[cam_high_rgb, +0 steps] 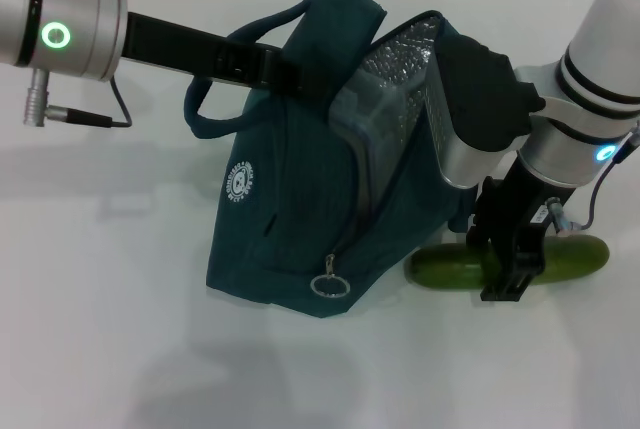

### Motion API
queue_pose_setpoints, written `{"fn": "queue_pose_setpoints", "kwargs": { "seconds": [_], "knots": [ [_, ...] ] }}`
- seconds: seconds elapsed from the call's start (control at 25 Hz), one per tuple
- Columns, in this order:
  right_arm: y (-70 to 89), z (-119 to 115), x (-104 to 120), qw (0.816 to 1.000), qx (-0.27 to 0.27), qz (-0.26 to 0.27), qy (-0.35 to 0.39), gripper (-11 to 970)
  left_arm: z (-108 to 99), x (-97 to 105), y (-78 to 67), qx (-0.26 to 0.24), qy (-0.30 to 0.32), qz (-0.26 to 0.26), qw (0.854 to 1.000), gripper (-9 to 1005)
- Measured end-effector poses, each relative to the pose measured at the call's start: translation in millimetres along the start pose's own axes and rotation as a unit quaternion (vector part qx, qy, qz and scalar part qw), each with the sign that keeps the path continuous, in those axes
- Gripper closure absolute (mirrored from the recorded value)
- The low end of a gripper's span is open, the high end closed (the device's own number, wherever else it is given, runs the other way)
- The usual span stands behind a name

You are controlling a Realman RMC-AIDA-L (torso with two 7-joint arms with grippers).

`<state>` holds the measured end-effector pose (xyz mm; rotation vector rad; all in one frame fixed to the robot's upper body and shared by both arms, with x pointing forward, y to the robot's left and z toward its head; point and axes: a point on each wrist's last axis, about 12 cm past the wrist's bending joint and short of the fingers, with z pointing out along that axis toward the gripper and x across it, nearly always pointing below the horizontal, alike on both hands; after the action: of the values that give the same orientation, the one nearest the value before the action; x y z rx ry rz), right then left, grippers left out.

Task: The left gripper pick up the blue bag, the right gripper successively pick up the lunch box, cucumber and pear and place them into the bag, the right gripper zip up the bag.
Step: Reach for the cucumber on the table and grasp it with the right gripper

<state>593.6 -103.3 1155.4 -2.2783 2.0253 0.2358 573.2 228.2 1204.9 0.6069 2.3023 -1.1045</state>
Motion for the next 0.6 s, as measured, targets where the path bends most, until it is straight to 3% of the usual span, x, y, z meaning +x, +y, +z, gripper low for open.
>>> {"fn": "queue_pose_setpoints", "kwargs": {
  "seconds": [0.6],
  "knots": [
    [-1.1, 4.4, -1.0, 1.0, 0.009, -0.004, 0.005, 266, 0.9, -0.5, 0.7, 0.001, -0.003, 0.0, 1.0, 935]
  ]
}}
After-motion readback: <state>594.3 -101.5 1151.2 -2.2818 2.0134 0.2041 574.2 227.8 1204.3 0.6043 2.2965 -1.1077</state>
